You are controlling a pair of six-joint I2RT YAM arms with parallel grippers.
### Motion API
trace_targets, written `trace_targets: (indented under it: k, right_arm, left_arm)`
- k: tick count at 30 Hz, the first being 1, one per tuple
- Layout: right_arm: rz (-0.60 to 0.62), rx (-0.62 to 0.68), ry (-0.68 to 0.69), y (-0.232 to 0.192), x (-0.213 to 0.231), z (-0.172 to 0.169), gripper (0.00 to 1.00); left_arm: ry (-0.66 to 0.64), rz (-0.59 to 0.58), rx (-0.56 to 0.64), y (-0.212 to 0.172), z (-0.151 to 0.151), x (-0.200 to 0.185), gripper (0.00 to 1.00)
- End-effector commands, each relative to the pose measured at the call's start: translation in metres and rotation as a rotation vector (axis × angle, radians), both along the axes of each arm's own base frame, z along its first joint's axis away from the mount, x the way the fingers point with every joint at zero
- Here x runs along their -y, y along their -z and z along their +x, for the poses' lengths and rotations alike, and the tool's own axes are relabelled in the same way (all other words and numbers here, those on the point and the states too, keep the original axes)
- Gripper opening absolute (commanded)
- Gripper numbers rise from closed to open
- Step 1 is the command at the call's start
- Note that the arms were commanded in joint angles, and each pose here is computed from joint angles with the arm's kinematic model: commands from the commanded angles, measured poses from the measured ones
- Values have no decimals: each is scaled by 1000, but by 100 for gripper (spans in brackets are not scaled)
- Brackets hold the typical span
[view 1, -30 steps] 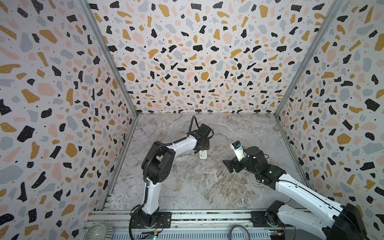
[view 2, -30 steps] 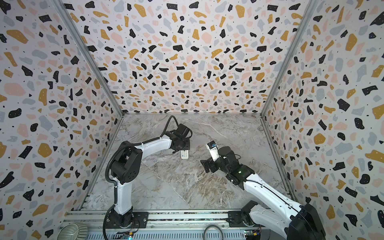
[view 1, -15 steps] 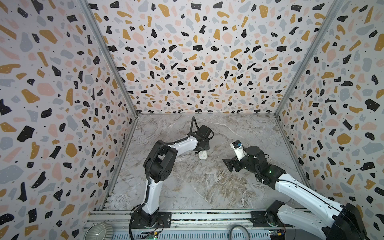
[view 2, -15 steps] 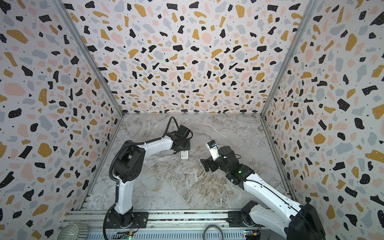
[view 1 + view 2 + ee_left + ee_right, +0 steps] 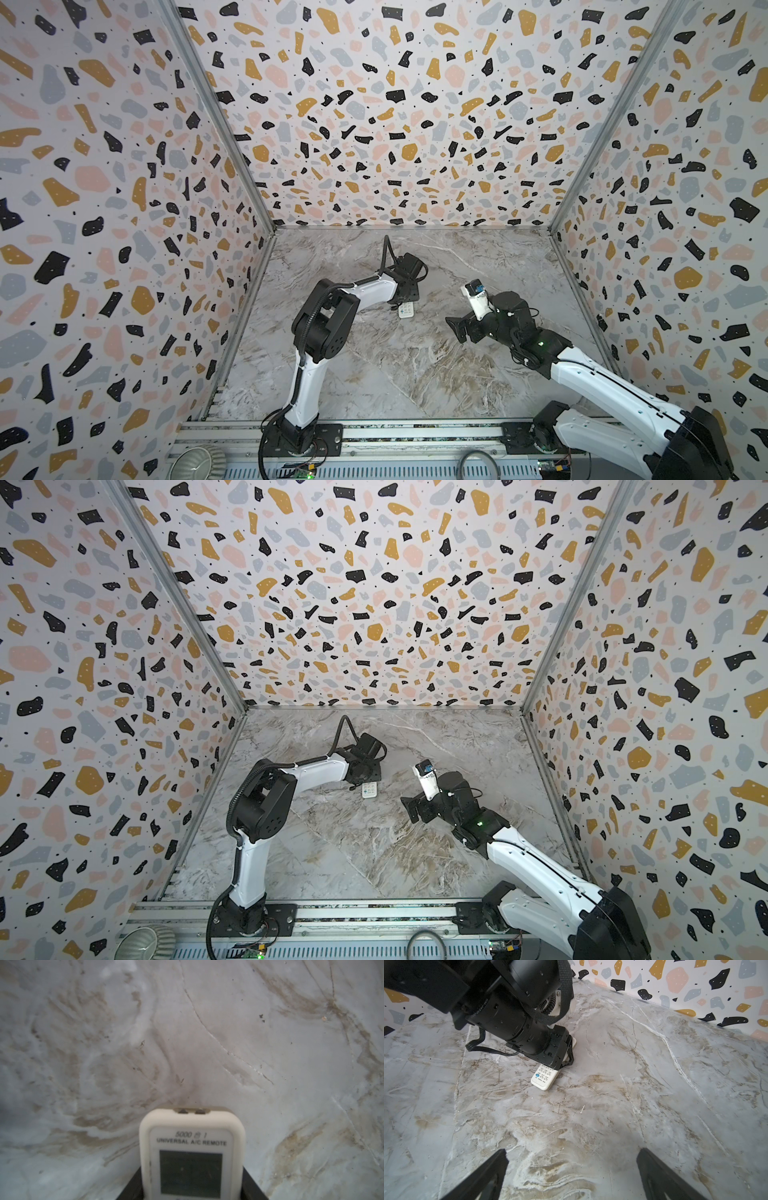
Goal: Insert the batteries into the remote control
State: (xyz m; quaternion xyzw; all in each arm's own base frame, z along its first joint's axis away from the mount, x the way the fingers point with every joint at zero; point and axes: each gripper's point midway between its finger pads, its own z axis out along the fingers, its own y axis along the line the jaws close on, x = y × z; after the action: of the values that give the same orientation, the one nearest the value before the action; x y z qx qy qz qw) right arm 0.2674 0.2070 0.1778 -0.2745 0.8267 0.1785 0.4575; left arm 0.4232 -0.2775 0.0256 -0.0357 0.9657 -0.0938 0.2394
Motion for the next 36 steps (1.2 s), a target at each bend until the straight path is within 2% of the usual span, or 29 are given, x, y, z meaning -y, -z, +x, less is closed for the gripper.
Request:
trace_targets:
  k: [1, 4, 15, 19, 23, 26, 30, 33, 36]
  right_arm:
    - [14, 38, 14, -9, 4, 3, 100]
    - [17, 38, 15, -9, 5, 3, 100]
    - [21, 52, 34, -16, 9, 7, 100]
    - [12, 59, 59, -21, 12, 10, 99]
    - [-4, 82, 114, -25, 23, 15, 99]
    - [-2, 95, 180, -26, 38, 24, 99]
    - [45, 102, 273, -26, 63, 35, 99]
    - [68, 111, 349, -22, 86, 41, 99]
    - [82, 123, 427, -18, 110, 46, 99]
  left_arm:
    - [-30, 42, -52, 29, -13, -12, 37]
    - [-39, 38, -56, 33, -15, -13, 39]
    - [-45, 9, -11, 14, -9, -12, 76]
    - [-34, -18, 35, -12, -7, -11, 89]
    - [-27, -41, 136, -62, -11, -20, 98]
    - [-34, -45, 276, -112, -21, -42, 100]
    - [-82, 6, 481, -178, -46, -93, 99]
    - [-170, 96, 582, -207, -69, -143, 100]
    - [-294, 203, 652, -220, -95, -192, 100]
